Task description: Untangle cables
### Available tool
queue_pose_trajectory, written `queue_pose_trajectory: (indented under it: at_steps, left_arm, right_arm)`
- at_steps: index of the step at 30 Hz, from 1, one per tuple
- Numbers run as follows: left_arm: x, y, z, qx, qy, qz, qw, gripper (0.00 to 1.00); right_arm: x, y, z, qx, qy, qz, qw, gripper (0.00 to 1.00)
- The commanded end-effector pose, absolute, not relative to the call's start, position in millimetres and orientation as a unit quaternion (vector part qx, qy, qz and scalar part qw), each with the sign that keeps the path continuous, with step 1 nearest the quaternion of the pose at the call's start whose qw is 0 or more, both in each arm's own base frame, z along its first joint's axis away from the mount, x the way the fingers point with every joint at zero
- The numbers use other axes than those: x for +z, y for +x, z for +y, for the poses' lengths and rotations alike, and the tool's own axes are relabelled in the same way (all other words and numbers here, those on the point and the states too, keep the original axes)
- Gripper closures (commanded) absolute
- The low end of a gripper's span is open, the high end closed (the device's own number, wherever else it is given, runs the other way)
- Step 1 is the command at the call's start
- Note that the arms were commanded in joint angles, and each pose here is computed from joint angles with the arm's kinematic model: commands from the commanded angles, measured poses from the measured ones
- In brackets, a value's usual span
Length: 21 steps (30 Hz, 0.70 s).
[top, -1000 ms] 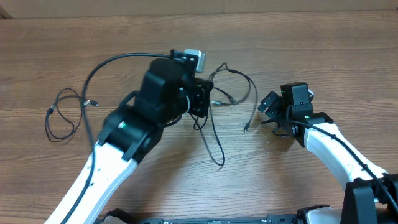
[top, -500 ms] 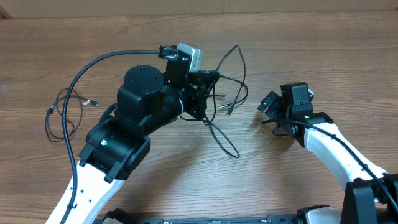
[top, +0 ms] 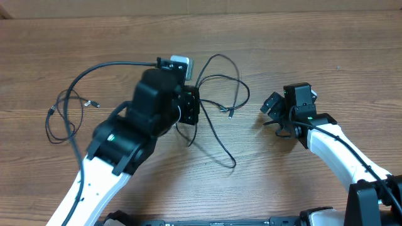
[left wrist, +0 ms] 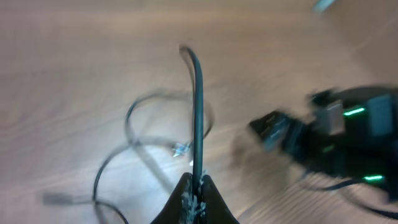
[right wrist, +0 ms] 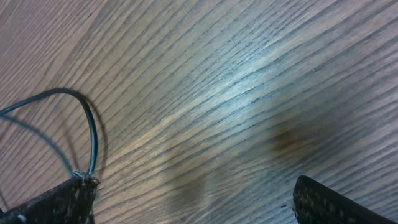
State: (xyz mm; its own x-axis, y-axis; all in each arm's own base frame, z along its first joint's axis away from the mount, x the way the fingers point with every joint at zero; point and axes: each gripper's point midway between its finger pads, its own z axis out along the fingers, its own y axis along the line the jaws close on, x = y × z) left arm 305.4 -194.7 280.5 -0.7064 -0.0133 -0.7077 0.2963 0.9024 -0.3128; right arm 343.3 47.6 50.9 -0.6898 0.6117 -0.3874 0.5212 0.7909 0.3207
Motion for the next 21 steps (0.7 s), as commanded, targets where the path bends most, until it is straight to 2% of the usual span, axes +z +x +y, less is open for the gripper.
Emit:
queue_pose_trajectory:
  at_steps: [1,4,11,21]
  left_arm:
    - [240,314,-186,-0.160,0.035,0.933,0.321,0.96]
    - [196,308,-182,-0.120,0.032,0.961,0.247,0.96]
    - [124,298,-176,-0.053,0.036,0.990,0.128,0.96]
    - [74,268,-141,0.057,0.040,0.998,0.008,0.96]
  right_arm:
    - [49,341,43,0.084,0.312,0.914,0.246,0.00]
    - [49,341,43,0.084,0.312,0.914,0.245,0.00]
    - [49,341,43,0.084,0.312,0.914,0.246,0.00]
    - [49,341,43,0.084,0.312,0.914,0.245,0.00]
